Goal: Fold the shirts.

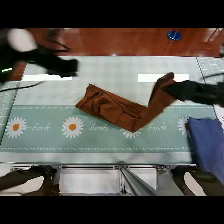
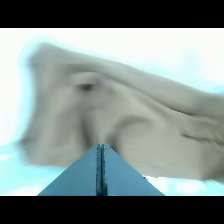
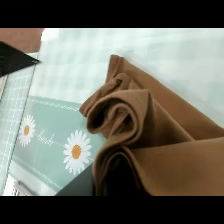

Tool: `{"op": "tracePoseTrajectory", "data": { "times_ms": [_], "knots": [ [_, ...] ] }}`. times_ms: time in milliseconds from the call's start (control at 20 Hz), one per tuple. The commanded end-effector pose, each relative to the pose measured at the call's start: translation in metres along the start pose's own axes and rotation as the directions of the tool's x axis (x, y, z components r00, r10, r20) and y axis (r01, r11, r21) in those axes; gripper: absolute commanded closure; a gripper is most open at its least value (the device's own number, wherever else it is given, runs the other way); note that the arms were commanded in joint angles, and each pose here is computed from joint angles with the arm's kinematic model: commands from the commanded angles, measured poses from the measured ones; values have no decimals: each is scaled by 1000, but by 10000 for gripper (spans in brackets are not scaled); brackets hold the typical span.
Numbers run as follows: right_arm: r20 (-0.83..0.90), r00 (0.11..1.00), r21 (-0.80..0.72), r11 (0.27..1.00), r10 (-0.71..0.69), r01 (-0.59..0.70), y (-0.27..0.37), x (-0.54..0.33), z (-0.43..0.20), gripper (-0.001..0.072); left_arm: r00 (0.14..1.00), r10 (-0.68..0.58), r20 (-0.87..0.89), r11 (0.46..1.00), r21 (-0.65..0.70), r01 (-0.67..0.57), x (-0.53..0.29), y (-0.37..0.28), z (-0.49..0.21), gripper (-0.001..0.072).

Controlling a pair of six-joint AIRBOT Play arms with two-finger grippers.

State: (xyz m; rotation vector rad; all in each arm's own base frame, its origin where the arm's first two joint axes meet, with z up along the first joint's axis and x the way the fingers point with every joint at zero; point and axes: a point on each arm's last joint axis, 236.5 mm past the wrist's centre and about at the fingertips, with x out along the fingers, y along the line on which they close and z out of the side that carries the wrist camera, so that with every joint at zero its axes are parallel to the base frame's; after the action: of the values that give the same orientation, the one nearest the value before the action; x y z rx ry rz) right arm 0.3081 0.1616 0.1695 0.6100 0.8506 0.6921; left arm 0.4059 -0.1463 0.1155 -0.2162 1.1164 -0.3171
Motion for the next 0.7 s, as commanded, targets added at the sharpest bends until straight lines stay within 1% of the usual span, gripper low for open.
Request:
{"op": "tracePoseTrajectory", "data": {
  "times_ms": [0,100,300,450,650],
  "knots": [
    [-65,996,-70,995,62,-66,26,79,18,691,956,89,281,996,-57,-76,-94,39,-10,685],
    [-130,989,-100,992,69,-82,38,135,18,691,942,62,329,997,-57,-45,-112,30,-42,685],
    [-283,955,-50,993,90,-109,38,235,-6,691,950,-23,311,994,-98,56,-104,17,-101,685],
    [-347,933,1,995,93,-99,27,280,-24,691,964,-52,262,987,-130,89,-84,17,-126,685],
    [-402,910,36,994,107,-101,30,314,-44,691,981,-72,181,979,-173,104,-56,21,-149,685]
  ]
}}
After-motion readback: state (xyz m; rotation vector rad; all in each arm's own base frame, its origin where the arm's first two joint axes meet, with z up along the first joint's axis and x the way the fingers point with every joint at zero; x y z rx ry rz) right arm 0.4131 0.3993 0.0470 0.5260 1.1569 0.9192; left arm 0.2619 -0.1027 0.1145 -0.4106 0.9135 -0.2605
